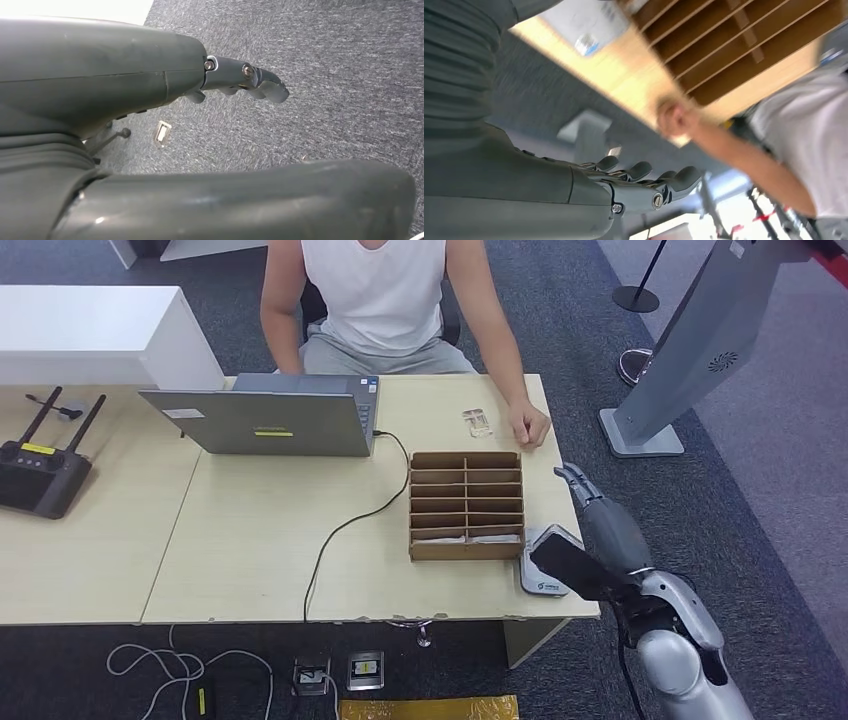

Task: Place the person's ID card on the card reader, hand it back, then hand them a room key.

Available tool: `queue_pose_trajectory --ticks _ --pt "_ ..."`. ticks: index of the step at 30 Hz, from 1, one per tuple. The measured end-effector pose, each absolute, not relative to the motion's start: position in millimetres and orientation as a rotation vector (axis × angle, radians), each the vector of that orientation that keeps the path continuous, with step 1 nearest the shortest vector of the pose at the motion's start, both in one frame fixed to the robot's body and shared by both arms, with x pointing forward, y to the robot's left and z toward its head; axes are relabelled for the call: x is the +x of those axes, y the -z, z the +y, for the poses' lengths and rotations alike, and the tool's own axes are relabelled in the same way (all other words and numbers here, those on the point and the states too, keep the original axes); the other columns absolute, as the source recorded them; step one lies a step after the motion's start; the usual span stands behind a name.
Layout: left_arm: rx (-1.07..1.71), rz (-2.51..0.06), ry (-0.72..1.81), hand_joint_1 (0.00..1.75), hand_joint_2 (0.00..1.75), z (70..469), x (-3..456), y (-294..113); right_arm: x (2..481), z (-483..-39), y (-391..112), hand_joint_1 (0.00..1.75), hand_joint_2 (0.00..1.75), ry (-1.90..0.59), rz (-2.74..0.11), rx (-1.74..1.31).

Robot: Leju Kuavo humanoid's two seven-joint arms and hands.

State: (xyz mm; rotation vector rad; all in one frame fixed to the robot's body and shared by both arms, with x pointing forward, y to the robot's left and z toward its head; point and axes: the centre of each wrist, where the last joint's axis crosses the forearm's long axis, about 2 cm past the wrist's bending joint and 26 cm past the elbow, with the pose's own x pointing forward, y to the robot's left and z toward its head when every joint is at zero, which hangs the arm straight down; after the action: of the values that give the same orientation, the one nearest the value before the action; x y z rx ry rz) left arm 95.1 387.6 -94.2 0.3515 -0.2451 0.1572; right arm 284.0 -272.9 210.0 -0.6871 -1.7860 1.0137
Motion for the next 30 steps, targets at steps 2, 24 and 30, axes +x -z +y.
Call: queue_pose_trajectory --ticks 2,24,30 --pt "0.35 -0.248 -0.154 0.0 0.0 387.0 95.3 94.2 282.3 -270.4 -205.0 0.0 1.75 -1.069 -1.773 -0.822" --pt "0.342 -0.254 -0.129 0.0 0.0 383.8 96.4 94.6 270.5 -219.4 -150.9 0.0 1.75 -1.368 -1.66 -0.916" --pt "0.342 -0.257 -0.121 0.0 0.0 382.4 96.5 94.8 278.7 -211.9 -147.0 0.0 1.75 -1.363 -1.676 -0.888"
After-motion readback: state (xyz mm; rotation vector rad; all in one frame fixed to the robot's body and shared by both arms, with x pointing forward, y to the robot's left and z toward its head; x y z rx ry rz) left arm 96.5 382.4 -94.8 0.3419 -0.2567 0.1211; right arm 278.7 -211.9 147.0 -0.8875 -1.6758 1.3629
